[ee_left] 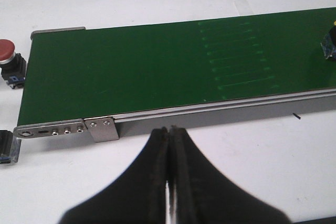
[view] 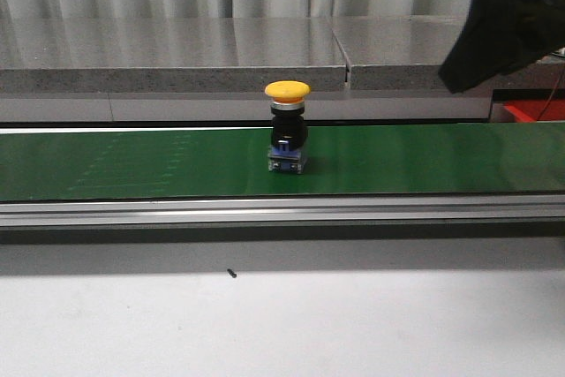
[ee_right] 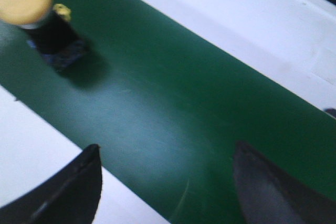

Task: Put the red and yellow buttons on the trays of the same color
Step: 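Lower the right gripper onto the second yellow button and grasp it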

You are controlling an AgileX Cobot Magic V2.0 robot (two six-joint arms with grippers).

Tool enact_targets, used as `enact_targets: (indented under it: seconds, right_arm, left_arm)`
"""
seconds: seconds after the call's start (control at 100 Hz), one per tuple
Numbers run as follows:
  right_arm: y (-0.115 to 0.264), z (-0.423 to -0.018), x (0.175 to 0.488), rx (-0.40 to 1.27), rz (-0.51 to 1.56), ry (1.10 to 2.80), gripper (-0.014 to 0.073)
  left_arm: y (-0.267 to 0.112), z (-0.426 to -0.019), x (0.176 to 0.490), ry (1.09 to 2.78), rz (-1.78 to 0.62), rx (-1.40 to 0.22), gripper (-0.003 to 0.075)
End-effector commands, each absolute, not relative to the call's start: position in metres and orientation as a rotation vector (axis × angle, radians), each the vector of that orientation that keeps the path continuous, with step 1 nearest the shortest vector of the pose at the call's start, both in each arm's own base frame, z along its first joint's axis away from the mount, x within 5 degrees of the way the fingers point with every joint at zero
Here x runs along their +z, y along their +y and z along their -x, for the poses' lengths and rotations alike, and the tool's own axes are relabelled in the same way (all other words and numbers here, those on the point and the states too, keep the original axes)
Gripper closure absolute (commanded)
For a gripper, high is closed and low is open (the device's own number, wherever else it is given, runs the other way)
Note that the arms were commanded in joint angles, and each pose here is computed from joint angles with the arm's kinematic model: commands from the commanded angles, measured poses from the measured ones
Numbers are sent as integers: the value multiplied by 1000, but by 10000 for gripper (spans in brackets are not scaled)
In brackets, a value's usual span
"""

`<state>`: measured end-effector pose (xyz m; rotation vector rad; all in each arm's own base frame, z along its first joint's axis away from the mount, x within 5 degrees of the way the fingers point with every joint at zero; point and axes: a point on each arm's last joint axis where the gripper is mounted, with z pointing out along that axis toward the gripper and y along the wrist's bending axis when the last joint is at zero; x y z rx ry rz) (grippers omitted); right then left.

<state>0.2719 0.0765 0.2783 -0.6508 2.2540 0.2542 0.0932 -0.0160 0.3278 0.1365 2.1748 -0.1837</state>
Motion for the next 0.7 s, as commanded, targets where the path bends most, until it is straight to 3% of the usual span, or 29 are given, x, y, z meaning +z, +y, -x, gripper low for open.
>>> enact_targets:
  seconds: [0.0,0.32,0.69]
  right_arm:
    - [91,-269,296,259,686,2148,70]
    - [122,-276,278,296,781,2155,70]
    - [139,-316,273,301,776,2158,70]
  left_arm:
    - [-17,-96,340,2092,-126,-191,741]
    - [-17,-96,340,2092,-126,-191,741]
    - [-17,-96,340,2092,-126,-191,741]
